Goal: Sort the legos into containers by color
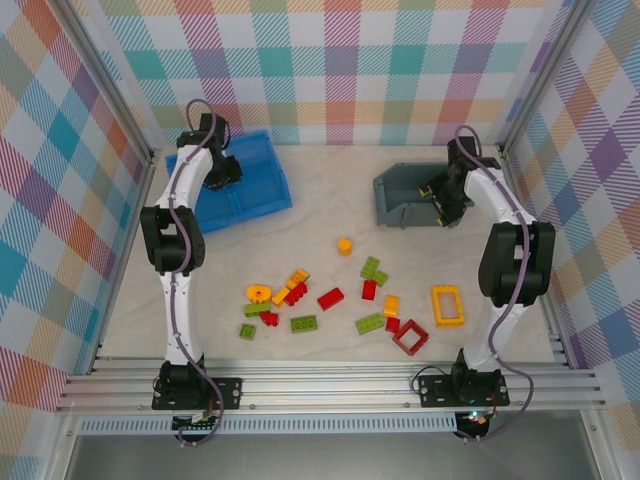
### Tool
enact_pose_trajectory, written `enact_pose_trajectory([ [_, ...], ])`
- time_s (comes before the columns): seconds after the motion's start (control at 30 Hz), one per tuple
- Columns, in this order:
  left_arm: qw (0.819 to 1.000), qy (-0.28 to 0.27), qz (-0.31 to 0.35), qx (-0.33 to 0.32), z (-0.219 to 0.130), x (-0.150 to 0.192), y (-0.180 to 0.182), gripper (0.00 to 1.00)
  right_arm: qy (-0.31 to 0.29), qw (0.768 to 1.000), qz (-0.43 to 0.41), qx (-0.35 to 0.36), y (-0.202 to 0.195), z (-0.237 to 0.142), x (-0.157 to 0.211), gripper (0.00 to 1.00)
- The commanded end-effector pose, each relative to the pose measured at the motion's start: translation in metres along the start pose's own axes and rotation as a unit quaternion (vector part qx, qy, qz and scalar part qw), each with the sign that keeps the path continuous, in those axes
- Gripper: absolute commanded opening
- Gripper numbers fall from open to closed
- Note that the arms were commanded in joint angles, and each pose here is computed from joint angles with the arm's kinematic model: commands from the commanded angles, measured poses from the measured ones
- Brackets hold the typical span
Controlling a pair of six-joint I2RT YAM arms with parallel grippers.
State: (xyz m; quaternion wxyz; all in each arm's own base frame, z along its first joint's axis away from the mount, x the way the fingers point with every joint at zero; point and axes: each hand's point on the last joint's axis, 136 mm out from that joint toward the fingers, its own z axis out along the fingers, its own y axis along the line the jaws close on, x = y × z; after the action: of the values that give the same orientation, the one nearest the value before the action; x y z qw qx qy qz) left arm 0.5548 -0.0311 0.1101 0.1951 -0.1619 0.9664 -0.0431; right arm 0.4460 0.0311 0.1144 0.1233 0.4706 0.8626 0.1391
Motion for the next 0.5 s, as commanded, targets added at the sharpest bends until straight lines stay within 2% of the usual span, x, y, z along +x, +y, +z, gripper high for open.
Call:
enact_pose_trajectory([
  [0.0,0.998,0.011,0.055,0.042,-0.013,0.019,-0.044,0.08,-0.004,0.999,-0.015,0.035,-0.012,0.0,-0.002,0.68],
  [0.1,0.996,0.011,0.064,0.057,-0.019,0.027,-0.065,0.04,-0.006,0.998,-0.034,0.045,-0.015,0.003,-0.004,0.52],
  [0.2,0.994,0.014,0.075,0.076,-0.022,0.04,-0.09,0.0,-0.024,0.995,-0.072,0.061,-0.017,0.001,-0.013,0.4],
  [0.37,0.99,0.03,0.094,0.1,-0.022,0.067,-0.13,0.0,-0.028,0.98,-0.187,0.068,-0.006,0.002,-0.024,0.27],
  [0.47,0.988,0.037,0.108,0.104,-0.022,0.083,-0.148,0.0,-0.011,0.965,-0.256,0.056,0.007,0.007,-0.023,0.24],
])
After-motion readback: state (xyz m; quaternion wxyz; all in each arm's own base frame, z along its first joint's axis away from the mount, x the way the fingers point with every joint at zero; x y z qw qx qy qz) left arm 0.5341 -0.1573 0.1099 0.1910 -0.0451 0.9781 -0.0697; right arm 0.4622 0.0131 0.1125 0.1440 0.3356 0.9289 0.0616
